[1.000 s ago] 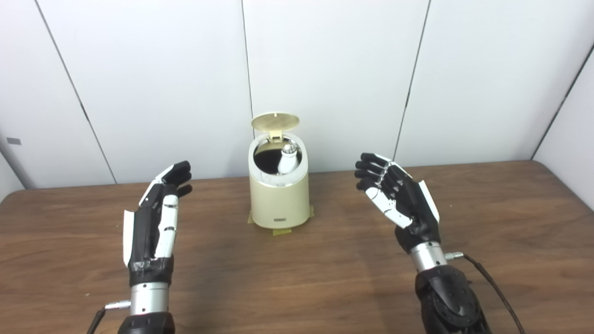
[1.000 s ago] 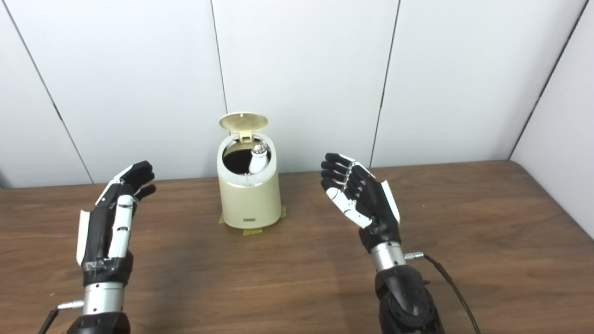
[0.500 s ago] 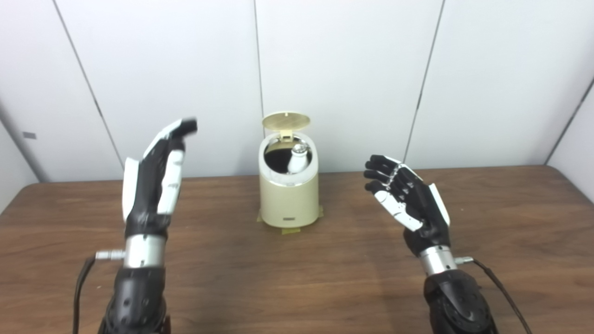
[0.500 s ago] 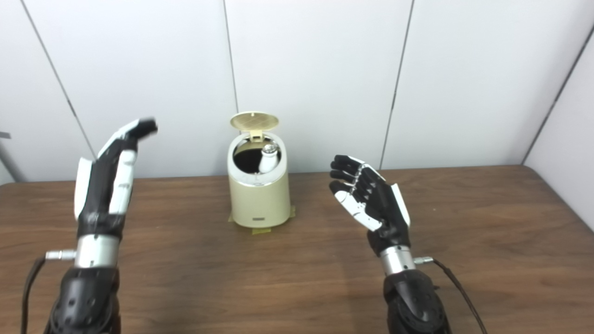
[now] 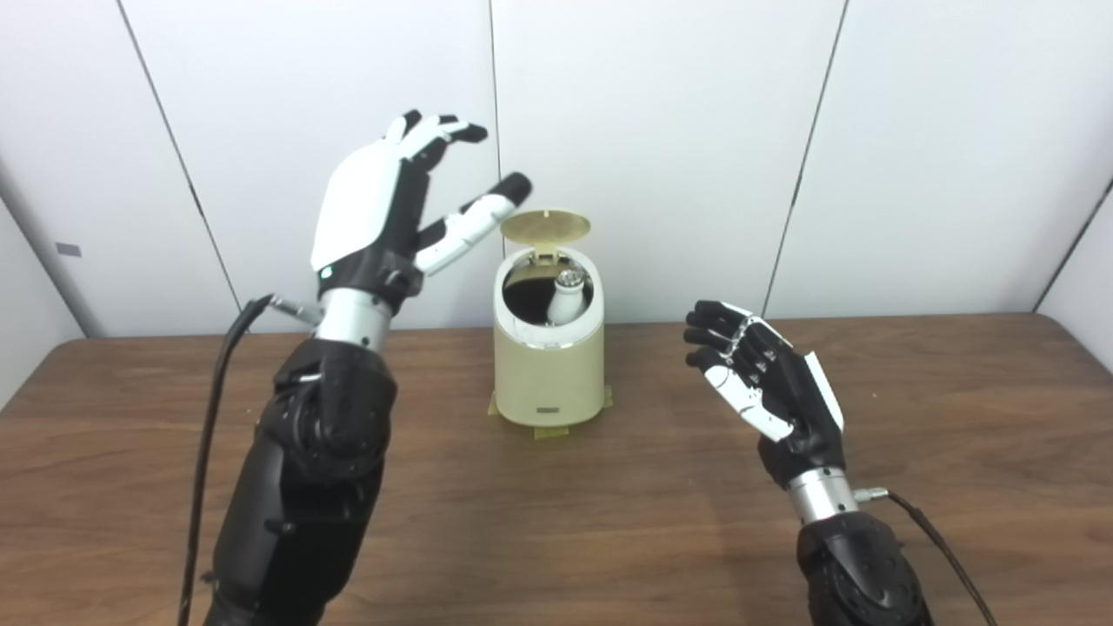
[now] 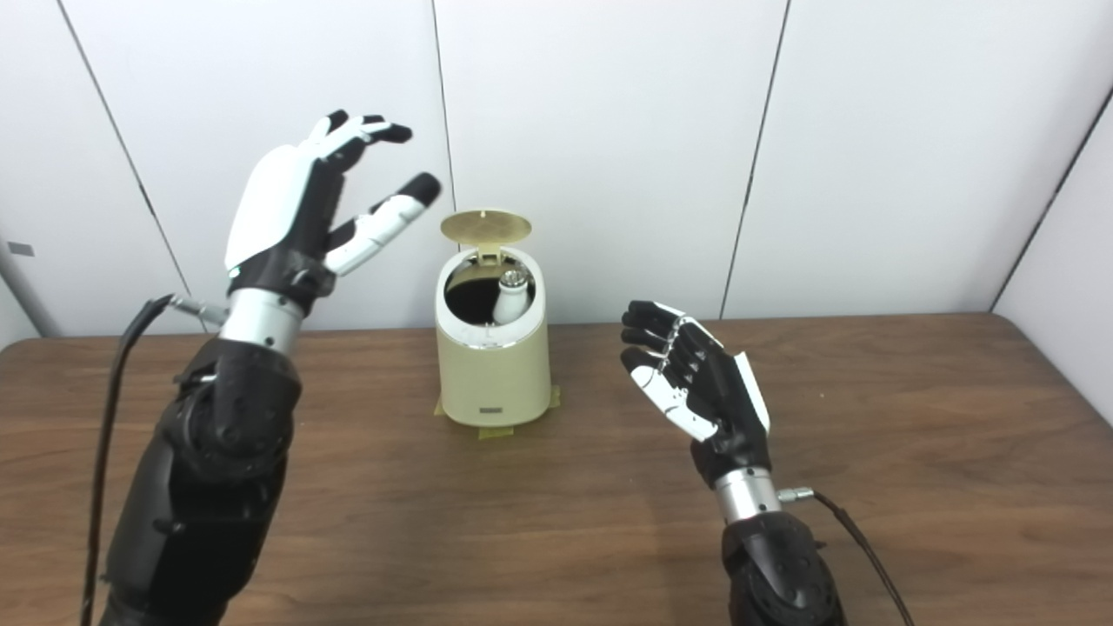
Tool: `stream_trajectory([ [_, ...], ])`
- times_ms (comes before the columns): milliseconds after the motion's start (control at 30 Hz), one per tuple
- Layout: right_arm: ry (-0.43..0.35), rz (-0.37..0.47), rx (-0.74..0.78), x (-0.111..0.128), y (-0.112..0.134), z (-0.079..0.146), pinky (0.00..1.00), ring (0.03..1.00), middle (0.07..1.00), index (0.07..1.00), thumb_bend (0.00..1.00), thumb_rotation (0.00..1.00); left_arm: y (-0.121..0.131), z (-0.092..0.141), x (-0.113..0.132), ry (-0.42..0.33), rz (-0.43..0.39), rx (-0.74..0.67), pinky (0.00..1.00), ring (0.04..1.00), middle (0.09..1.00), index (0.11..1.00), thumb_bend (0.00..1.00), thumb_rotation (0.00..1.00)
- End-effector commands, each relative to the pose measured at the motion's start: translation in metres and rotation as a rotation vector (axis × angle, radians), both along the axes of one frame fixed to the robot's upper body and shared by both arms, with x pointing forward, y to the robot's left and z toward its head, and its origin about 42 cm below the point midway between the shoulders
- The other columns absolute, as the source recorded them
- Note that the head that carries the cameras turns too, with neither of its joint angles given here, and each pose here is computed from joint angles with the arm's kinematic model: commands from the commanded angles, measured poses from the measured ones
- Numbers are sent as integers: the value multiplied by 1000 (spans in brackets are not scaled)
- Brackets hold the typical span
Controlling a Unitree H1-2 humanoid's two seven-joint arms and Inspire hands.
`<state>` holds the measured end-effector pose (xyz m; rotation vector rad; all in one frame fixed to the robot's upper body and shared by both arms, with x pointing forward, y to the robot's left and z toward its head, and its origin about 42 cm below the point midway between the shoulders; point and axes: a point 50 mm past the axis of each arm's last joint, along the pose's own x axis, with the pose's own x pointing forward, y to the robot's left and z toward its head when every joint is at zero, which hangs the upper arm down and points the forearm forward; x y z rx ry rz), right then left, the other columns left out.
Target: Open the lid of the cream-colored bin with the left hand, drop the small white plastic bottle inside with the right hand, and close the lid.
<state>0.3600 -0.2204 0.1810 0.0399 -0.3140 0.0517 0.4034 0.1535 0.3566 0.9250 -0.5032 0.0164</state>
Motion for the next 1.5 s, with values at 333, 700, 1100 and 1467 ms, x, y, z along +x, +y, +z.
stream_trajectory([
  [333, -93, 41, 29, 7, 9, 25, 647, 733, 741, 717, 304, 306, -39, 25, 34, -98, 146, 381, 1000, 1000, 913, 891, 803, 999],
  [700, -91, 57, 41, 8, 13, 23, 638, 729, 739, 719, 287, 277, -51, 13, 46, -47, 181, 436, 1000, 1000, 938, 916, 807, 1000],
  [1100, -90, 61, 46, 6, 15, 25, 638, 730, 740, 721, 279, 244, -55, 4, 43, -35, 160, 434, 1000, 1000, 944, 917, 823, 1000],
  [1467, -72, 63, 44, 5, 17, 27, 640, 733, 744, 725, 280, 241, -52, 6, 23, -68, 132, 463, 1000, 1000, 960, 932, 804, 1000],
])
